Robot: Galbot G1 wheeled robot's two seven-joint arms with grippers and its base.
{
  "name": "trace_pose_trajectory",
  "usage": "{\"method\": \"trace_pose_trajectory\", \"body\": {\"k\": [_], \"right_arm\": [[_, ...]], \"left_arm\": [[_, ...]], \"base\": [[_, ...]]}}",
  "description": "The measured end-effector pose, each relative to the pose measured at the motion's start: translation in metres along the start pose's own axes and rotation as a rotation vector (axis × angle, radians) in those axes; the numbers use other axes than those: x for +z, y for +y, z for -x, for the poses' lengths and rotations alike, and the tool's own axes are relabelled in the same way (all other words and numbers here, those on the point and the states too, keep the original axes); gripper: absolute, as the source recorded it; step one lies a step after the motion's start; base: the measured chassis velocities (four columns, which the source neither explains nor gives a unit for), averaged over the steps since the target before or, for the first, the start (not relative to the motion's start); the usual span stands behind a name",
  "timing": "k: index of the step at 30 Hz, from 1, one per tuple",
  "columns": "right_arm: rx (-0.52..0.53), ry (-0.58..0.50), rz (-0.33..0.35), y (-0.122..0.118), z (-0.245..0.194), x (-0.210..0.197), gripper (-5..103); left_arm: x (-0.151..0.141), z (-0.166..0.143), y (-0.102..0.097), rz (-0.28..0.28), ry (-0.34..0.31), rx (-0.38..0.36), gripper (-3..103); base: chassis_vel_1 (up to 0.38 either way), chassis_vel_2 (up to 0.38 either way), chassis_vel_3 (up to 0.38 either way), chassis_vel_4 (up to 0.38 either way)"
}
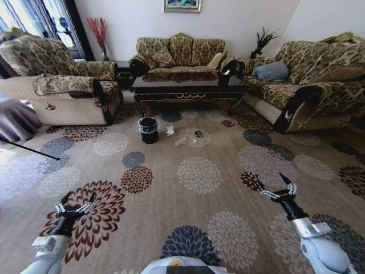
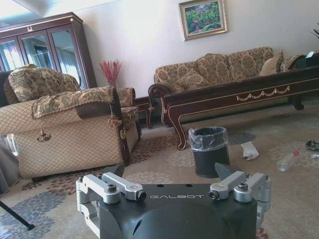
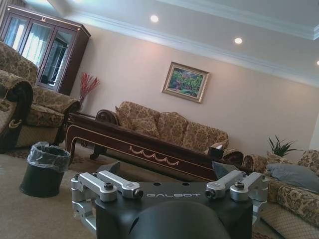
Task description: Move to the front of the table and pick up the trash from the floor, then place it into the trash bin.
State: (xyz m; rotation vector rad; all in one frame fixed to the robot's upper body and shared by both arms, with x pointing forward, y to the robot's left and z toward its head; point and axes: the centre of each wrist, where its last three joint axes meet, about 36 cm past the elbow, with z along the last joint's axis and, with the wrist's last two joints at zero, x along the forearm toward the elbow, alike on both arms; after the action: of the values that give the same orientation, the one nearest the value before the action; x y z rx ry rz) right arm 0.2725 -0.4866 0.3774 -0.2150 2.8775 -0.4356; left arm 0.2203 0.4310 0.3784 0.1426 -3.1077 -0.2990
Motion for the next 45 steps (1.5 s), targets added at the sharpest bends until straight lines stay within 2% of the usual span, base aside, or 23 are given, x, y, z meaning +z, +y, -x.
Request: {"method": "trace_pose_trajectory", "body": {"k": [17,29,45], "right_arm": [[0.019,-0.001,0.032,0.013,-0.002,0.006,100],[0.029,0.001,0.044,0.019,-0.005,0.006,100],[0.042,0.002,0.049,0.022,-0.011,0.008,100]], "left_arm": [[-0.003,0.002,-0.008,-0.005,-0.006,-0.020,100],[0.007,-0.007,-0.012,-0.024,0.022,-0.034,100],[0.002,0.000,-0.007,-0.004,0.003,-0.025,100]], "base": [[0.000,0.000,0.000,0.000],[0.000,0.000,0.000,0.000],[0.000,0.000,0.000,0.000]]}}
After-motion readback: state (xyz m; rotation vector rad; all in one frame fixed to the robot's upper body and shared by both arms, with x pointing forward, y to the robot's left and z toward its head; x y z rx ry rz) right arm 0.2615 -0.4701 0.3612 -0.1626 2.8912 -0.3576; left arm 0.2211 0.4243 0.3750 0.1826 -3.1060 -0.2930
